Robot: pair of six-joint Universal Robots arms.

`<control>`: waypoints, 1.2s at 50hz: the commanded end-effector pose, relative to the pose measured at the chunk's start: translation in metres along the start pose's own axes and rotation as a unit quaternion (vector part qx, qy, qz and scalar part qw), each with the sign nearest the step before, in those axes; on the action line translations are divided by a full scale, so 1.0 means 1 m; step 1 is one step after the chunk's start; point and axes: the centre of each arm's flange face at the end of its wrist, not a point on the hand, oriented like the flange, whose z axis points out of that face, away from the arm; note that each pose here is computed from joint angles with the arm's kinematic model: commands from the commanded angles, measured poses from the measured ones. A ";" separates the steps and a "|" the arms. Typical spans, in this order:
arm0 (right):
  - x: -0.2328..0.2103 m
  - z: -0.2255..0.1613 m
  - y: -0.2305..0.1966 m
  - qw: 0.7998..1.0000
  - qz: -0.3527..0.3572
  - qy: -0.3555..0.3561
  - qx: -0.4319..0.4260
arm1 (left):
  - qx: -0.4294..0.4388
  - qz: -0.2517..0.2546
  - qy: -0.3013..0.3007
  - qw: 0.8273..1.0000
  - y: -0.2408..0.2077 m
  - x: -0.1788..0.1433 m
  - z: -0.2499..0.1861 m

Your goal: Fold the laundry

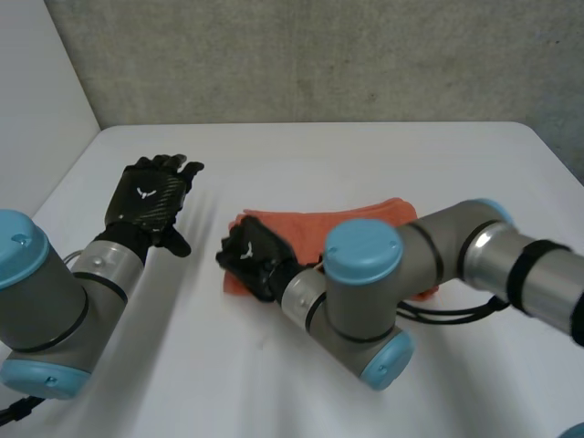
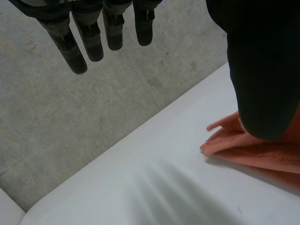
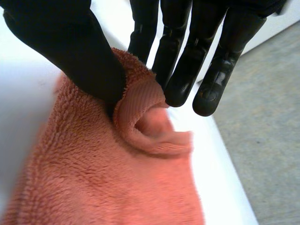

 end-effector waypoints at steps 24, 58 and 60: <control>0.118 -0.141 0.112 0.898 0.324 0.212 -0.208 | 0.003 0.000 0.014 1.000 -0.003 0.010 -0.006; 0.041 -0.025 -0.004 0.966 0.255 0.030 -0.024 | 0.032 0.002 0.007 0.999 -0.023 0.006 -0.011; 0.031 -0.023 -0.004 0.967 0.254 0.020 -0.027 | 0.033 0.001 0.005 0.999 -0.024 0.005 -0.010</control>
